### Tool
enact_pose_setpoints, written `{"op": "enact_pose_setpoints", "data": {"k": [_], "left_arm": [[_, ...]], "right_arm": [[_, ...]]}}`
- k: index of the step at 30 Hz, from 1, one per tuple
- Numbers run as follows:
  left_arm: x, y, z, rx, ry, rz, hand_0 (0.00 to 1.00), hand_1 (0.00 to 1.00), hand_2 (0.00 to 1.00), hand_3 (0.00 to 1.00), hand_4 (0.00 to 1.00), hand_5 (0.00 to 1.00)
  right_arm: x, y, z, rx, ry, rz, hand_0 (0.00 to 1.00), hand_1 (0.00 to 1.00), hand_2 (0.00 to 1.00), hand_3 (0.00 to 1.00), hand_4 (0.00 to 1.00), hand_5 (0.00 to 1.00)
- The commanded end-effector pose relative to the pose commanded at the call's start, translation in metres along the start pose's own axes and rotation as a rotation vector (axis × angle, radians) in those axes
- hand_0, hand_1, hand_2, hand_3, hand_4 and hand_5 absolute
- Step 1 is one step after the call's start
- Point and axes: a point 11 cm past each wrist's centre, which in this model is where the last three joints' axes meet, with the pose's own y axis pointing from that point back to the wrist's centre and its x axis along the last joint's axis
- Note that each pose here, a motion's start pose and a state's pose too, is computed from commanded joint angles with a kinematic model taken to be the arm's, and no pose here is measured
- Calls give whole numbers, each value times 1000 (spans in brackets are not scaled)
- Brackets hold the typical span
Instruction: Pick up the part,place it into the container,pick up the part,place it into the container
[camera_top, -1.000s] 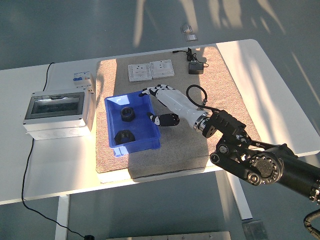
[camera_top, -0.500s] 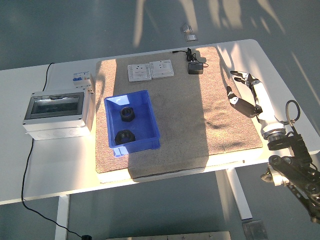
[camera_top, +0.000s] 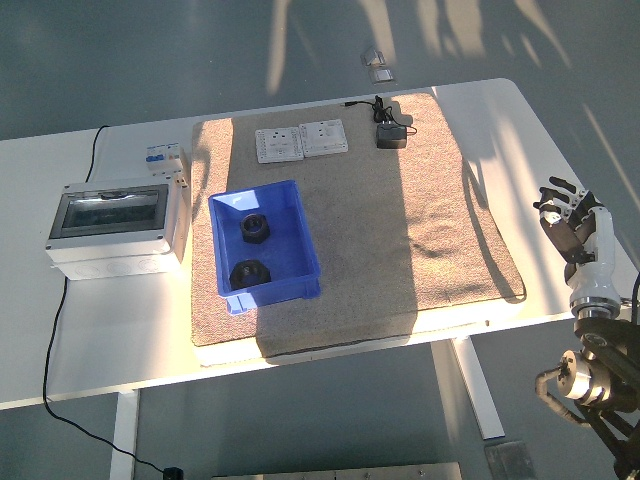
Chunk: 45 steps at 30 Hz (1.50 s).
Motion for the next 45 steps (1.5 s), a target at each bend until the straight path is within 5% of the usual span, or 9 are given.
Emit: {"op": "enact_pose_setpoints", "data": {"k": [21, 22, 27, 28, 45], "left_arm": [[4, 0, 6, 26, -55, 19, 681, 670, 637, 776, 786, 771], [4, 0, 6, 25, -56, 18, 681, 668, 640, 772, 780, 780], [4, 0, 7, 24, -61, 17, 681, 668, 640, 772, 780, 780], [4, 0, 7, 23, -61, 16, 681, 669, 642, 772, 777, 782], [4, 0, 9, 20, -68, 16, 681, 664, 639, 770, 772, 790]], "right_arm": [[13, 1, 5, -27, -81, 89, 681, 484, 568, 604, 556, 260], [13, 1, 5, -27, -86, 87, 682, 478, 548, 583, 647, 384], [11, 0, 6, -29, -109, 64, 682, 478, 548, 583, 647, 384], [11, 0, 6, -30, -113, 60, 681, 479, 530, 551, 832, 574], [11, 1, 9, -43, -145, 60, 686, 479, 545, 550, 898, 658]]}}
